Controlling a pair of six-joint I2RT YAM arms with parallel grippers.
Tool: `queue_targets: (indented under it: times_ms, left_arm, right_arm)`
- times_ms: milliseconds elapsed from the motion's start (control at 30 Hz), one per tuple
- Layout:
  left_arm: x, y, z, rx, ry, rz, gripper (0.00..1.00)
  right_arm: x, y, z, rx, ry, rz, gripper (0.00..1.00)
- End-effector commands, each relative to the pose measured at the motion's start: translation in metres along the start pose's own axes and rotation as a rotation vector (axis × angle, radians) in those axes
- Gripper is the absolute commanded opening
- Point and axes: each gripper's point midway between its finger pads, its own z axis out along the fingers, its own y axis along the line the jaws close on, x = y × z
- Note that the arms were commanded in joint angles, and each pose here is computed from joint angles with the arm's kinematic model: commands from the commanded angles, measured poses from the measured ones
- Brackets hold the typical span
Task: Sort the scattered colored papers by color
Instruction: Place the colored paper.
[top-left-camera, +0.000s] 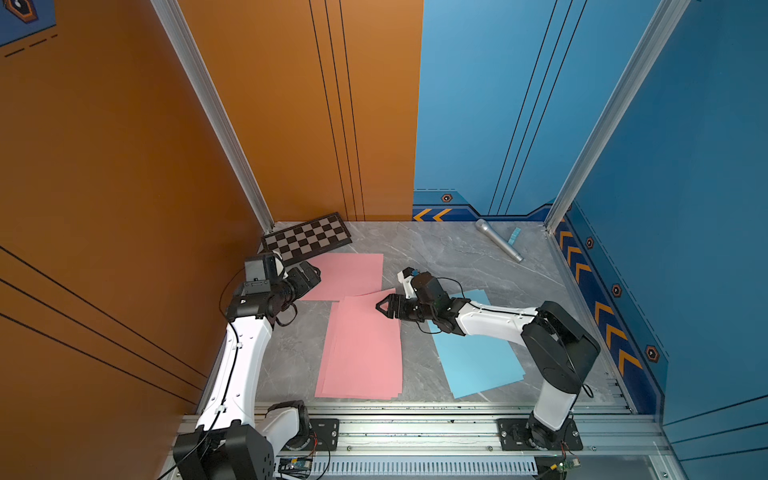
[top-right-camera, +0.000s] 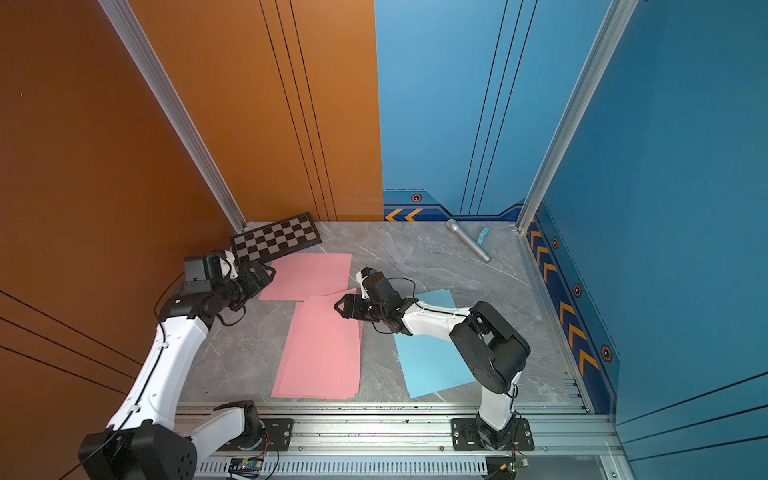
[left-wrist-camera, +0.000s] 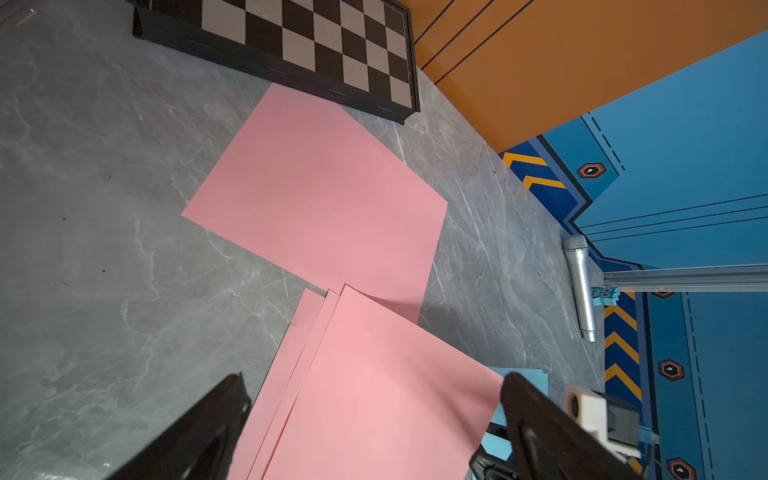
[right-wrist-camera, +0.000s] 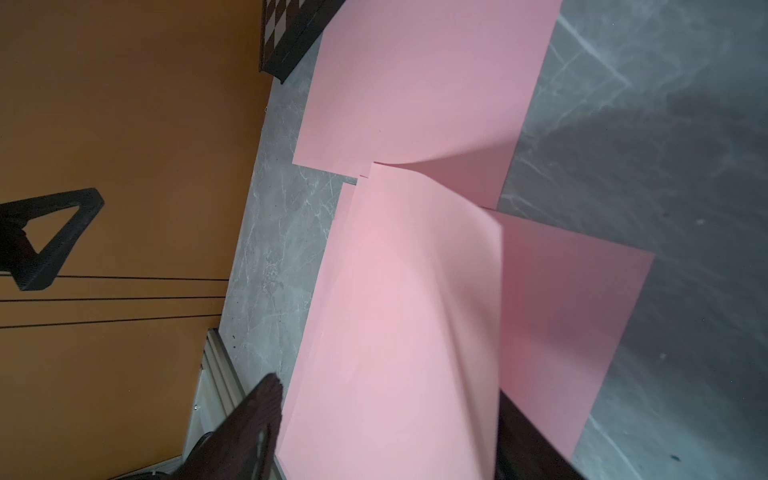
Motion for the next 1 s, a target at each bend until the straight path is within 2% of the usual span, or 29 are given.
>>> queue_targets:
  times_ms: [0,100,267,533,733,867,967]
  left_arm:
    - [0.003,-0.003,0.006,0.019,0.022,0.014,0.98]
    - [0.001,-0.004,0.006,0.021,0.02,0.015,0.98]
    - [0.001,-0.004,0.007,0.018,0.022,0.016,0.98]
    - [0.004,-0.001,0.013,0.01,0.042,0.014,0.98]
    - [0.006,0.001,0.017,0.002,0.048,0.017,0.98]
    - [0.008,0.004,0.021,-0.012,0.055,0.02,0.98]
    - [0.01,0.007,0.027,-0.025,0.07,0.021,0.98]
  right_arm:
    - [0.012,-0.022,-0.006,0.15,0.084,-0.064,0.77]
    - [0.018,-0.028,-0.001,0.163,0.104,-0.063,0.74]
    - [0.028,-0.041,0.008,0.181,0.114,-0.035,0.59]
    - [0.038,-0.052,0.016,0.21,0.155,-0.025,0.56]
    - [0.04,-0.059,0.014,0.234,0.155,-0.03,0.6]
    - [0.031,-0.06,0.006,0.267,0.136,-0.057,0.74]
    - [0.02,-0.061,-0.002,0.312,0.123,-0.095,0.8]
